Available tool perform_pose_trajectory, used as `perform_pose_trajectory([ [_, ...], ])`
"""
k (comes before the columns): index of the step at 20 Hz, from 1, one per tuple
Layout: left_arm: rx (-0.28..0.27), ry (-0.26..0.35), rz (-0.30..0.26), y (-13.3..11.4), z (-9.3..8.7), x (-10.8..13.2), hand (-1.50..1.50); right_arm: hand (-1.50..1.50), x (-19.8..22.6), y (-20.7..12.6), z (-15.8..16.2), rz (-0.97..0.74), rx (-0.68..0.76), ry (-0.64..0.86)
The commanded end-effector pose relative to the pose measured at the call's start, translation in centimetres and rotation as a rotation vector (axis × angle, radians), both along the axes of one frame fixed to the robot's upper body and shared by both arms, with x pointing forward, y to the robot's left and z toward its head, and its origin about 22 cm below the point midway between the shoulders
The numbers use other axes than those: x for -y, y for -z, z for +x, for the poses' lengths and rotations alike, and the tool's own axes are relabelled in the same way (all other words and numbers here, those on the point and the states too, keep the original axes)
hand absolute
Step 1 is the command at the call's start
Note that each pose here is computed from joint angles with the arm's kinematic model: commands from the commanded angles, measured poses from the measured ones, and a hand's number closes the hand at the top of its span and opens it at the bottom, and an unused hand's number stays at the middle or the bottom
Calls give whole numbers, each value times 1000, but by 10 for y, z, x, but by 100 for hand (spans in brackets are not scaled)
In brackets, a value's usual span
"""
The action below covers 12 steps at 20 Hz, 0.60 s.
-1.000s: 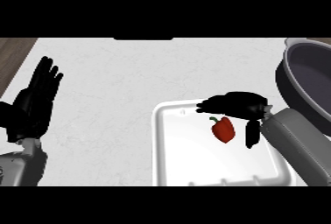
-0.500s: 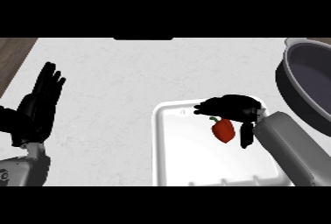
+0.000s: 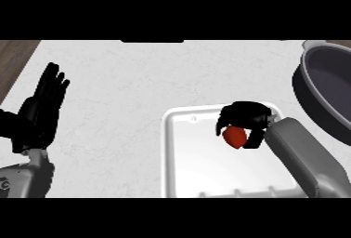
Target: Pick the bell pepper from the tray and place it in the pot
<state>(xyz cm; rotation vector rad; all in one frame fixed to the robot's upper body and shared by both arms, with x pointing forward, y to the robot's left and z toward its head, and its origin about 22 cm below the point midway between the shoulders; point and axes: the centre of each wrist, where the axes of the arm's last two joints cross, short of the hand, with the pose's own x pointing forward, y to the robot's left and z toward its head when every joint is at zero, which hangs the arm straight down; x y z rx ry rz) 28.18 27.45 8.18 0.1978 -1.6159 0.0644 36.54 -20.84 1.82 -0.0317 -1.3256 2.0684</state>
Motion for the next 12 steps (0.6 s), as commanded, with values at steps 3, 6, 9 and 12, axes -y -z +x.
perform_pose_trajectory([
  [3, -3, -2, -2, -7, -6, -9, 0, 150, -3, 21, -13, 17, 1, -74],
  [6, -4, -12, 9, -18, -9, 0, 0, 150, 12, 17, 0, 36, -7, -63],
  [9, -3, 11, -10, -6, 6, 1, 0, 150, -4, 14, 12, 2, 14, -97],
  [12, -11, -5, -8, -10, -4, -7, 0, 150, 14, 12, -12, 38, 6, -21],
])
